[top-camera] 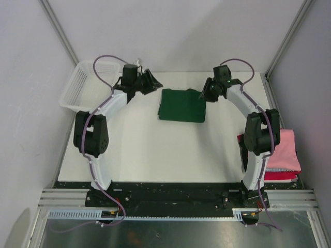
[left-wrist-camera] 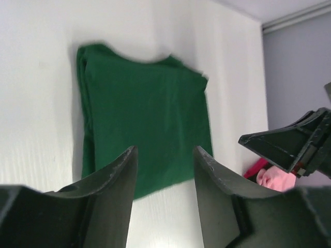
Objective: Fold and stack the t-shirts
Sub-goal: Smooth out wrinkles on the folded tshirt
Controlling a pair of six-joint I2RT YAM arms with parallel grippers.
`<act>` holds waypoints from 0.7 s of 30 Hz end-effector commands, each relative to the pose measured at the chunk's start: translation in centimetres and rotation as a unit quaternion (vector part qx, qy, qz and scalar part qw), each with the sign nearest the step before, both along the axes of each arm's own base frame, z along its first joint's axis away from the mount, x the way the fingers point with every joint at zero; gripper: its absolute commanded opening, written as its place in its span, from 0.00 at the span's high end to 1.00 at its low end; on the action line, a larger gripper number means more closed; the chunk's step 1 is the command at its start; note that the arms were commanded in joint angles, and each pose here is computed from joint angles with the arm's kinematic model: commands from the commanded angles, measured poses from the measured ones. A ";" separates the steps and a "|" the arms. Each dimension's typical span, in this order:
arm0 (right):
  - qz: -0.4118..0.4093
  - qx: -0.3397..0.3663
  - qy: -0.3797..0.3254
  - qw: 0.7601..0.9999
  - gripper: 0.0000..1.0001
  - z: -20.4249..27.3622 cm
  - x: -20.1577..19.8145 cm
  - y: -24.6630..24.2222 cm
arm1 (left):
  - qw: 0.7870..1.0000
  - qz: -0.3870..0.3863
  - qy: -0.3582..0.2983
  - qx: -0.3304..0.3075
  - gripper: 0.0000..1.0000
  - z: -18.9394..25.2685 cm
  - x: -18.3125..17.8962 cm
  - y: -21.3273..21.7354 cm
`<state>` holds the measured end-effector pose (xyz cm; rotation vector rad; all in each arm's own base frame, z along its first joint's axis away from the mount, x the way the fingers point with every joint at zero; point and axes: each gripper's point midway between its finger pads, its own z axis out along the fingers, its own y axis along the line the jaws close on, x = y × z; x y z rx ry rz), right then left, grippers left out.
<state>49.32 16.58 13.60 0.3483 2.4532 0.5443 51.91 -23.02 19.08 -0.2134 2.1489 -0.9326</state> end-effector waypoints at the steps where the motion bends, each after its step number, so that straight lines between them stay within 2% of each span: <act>1: 0.028 0.031 0.019 0.999 0.65 -2.1 -2.7 3.3 | 0.996 -0.016 0.077 0.029 0.49 -6.4 -4.5 0.7; 7: 0.027 0.013 0.088 0.996 0.69 -8.0 -5.0 3.8 | 0.991 -0.026 0.116 0.057 0.48 -10.5 -7.3 1.6; 11: 0.014 0.000 0.112 0.994 0.69 -10.0 -6.3 2.7 | 0.989 -0.036 0.127 0.064 0.45 -11.9 -7.9 1.7; 21: 0.014 -0.002 0.091 0.996 0.69 -7.5 -6.7 2.5 | 0.986 -0.063 0.137 0.064 0.46 -13.3 -8.0 0.6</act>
